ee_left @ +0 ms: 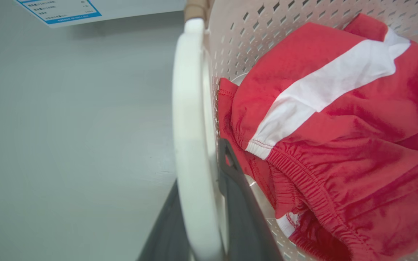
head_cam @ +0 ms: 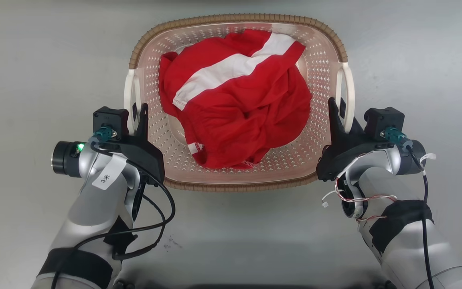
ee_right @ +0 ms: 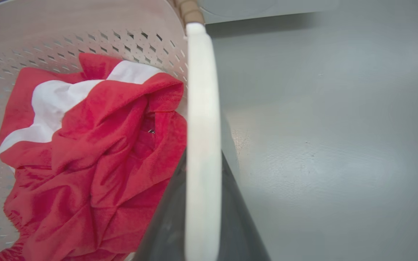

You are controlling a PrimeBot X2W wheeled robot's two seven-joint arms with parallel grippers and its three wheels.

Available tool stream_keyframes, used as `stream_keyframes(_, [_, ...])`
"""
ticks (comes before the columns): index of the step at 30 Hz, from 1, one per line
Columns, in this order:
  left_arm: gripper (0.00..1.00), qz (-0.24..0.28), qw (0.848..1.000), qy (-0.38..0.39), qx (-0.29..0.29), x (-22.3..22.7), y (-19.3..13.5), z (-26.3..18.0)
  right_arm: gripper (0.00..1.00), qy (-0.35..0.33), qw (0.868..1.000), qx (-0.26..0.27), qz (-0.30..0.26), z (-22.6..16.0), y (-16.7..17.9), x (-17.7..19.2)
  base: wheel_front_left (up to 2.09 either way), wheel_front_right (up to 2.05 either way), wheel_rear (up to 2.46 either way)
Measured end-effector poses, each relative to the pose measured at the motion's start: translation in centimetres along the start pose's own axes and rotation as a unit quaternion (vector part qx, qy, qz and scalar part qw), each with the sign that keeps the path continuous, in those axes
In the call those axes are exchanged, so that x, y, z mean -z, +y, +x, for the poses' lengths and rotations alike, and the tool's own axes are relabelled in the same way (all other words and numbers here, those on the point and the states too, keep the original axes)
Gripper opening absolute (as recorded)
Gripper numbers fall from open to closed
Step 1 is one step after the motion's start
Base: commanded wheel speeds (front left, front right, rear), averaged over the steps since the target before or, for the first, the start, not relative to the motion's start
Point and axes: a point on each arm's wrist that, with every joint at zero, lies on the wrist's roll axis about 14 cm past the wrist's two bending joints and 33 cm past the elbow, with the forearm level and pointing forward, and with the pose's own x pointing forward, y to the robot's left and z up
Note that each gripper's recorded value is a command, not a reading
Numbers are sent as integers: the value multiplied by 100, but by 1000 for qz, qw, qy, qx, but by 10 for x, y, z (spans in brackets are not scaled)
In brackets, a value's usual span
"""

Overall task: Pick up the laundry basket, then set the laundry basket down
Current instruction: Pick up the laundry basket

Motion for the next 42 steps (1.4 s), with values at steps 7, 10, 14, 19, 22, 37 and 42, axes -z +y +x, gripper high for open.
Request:
stream_keyframes(7, [0,4,1000,-7,4,-9,-4,-14,0,-7,1000,0,-4,-13,4,-12,0,0,0])
stream_keyframes(10, [0,3,1000,-13,5,-14,-7,-23,0,-9,1000,1,-5,-21,5,-18,0,0,0])
stream_keyframes(14, [0,0,1000,-20,7,-20,-10,-36,0,-10,1000,4,-11,-33,6,-24,0,0,0])
stream_keyframes(19, [0,1,1000,-23,7,-21,-12,-56,0,-12,1000,2,-20,-50,12,-29,0,0,0])
stream_keyframes(22, [0,-3,1000,-26,6,-22,-13,-68,0,-15,1000,0,-22,-62,16,-33,0,0,0])
stream_keyframes(37, [0,-14,1000,0,7,1,-20,-131,0,23,999,-17,-14,-127,42,-14,0,0,0])
stream_keyframes(42, [0,-15,1000,15,10,15,-23,-151,0,46,999,-19,-8,-149,49,-1,0,0,0])
